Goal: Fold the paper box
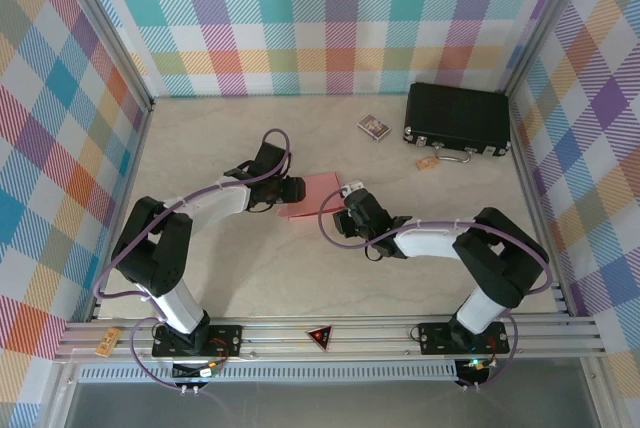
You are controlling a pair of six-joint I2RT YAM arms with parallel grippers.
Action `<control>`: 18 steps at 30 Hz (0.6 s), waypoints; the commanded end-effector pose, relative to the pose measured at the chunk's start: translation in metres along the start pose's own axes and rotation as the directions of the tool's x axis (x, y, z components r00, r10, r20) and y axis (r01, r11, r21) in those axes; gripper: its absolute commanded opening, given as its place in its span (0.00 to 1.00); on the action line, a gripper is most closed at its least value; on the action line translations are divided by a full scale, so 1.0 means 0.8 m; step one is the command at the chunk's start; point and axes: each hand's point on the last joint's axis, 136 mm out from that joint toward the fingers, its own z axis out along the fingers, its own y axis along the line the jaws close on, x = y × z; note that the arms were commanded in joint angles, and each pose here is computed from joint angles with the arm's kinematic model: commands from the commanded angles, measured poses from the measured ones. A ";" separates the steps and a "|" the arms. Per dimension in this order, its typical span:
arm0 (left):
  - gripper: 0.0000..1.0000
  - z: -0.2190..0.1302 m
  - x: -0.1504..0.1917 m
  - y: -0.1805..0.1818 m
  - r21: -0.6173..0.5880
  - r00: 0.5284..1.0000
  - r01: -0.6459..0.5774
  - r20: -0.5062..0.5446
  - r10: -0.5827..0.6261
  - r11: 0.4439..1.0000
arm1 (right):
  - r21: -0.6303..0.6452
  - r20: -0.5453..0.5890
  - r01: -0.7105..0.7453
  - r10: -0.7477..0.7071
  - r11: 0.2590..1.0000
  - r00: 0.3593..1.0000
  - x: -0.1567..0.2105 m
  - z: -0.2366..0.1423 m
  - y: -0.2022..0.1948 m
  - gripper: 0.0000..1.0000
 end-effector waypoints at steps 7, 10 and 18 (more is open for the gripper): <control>0.51 0.018 0.027 0.015 -0.066 0.998 -0.013 -0.067 0.009 0.998 | -0.078 -0.006 0.013 -0.013 0.997 1.000 0.008 -0.033 0.010 0.56; 0.51 0.021 0.030 0.016 -0.077 0.997 -0.021 -0.071 0.015 0.997 | -0.063 0.029 0.000 0.001 0.998 1.000 0.005 -0.046 0.002 0.58; 0.52 0.023 0.046 0.024 -0.119 0.993 -0.034 -0.113 0.020 0.992 | -0.067 0.085 -0.014 0.020 0.998 0.996 -0.042 -0.066 0.004 0.60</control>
